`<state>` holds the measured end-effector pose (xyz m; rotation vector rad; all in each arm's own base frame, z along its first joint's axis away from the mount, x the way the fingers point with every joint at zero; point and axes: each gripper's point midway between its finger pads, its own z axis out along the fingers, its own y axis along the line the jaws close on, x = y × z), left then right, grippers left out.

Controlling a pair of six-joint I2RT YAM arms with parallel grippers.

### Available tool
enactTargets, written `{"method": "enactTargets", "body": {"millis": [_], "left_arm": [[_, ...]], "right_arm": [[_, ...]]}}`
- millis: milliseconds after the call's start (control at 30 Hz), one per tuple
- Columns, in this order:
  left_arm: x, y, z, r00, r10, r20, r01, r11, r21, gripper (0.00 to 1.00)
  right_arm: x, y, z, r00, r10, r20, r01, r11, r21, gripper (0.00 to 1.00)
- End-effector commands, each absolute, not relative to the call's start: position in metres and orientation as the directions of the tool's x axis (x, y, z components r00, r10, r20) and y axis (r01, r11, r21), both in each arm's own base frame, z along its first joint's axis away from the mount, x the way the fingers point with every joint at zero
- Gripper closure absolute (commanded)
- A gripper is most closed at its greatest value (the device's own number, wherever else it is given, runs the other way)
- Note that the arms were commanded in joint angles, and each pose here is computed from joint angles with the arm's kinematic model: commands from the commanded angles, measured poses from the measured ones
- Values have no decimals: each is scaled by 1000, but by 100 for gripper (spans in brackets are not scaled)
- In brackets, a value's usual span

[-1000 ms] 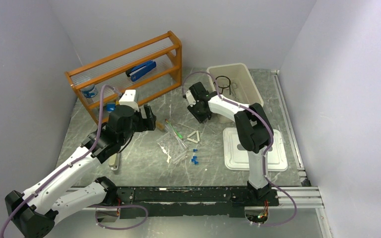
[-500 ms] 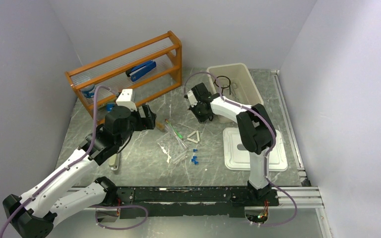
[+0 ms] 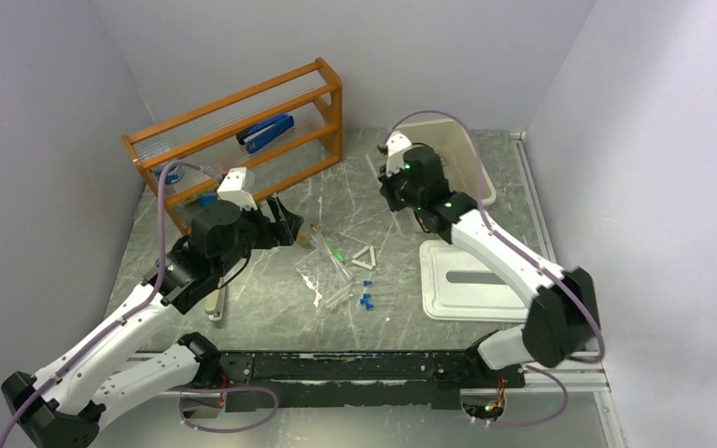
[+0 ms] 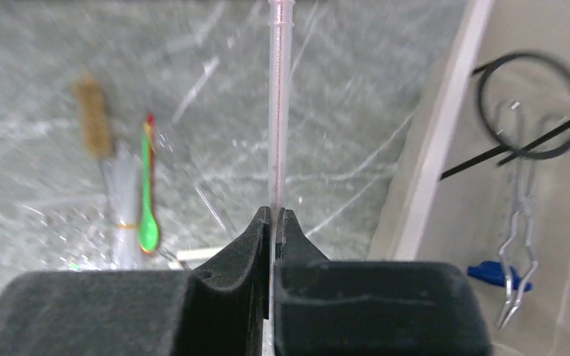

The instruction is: Organize the chemistry lab equipment

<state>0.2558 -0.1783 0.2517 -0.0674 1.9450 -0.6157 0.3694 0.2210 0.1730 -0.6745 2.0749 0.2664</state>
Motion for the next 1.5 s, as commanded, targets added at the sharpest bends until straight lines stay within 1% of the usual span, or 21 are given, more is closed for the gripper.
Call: {"method": "enactTargets", "body": {"millis": [0,133,267,467,600,733,867,967,1100,1233,1367,1467], "left_arm": [[253,-191,285,-428,-360,-829,298,809,-506,12],[248,-192,296,-399,-343,-850,352,799,-488,12],[244,-189,295,-370,-304,-878,393,805,-444,12],[245,-181,286,-298,-249,-922,423,831,-361,13],[246,-172,274,-277,-220,-935,401,858,-321,13],[246,-172,273,-279,-215,-936,403,859,-317,14],[245,-172,271,-287,-212,-934,402,859,-318,14],[243,-174,272,-286,-207,-936,418,852,-316,14],[243,-177,269,-295,-203,-934,426,847,-319,14],[243,-177,265,-307,-196,-932,420,850,-317,14],[241,-183,267,-302,-184,-935,457,833,-312,14],[239,-188,269,-296,-171,-940,490,818,-303,14]], "right_arm": [[370,219,243,-296,-185,-937,-496,868,-14,100],[369,194,304,-181,-73,-981,-380,925,1,100],[379,162,332,-135,-60,-989,-224,974,-29,100],[406,102,319,-178,-71,-981,-1,997,-72,100],[428,60,297,-253,-42,-967,94,993,-68,100],[447,47,266,-321,-69,-944,96,990,-105,100],[463,40,234,-378,-130,-917,44,986,-158,100],[477,41,216,-390,-150,-908,24,985,-173,100],[494,46,188,-443,-168,-881,4,982,-189,100],[502,40,165,-471,-210,-857,6,970,-241,100],[503,43,136,-508,-277,-816,-52,955,-291,100],[506,38,122,-538,-287,-793,-39,948,-316,100]]}}
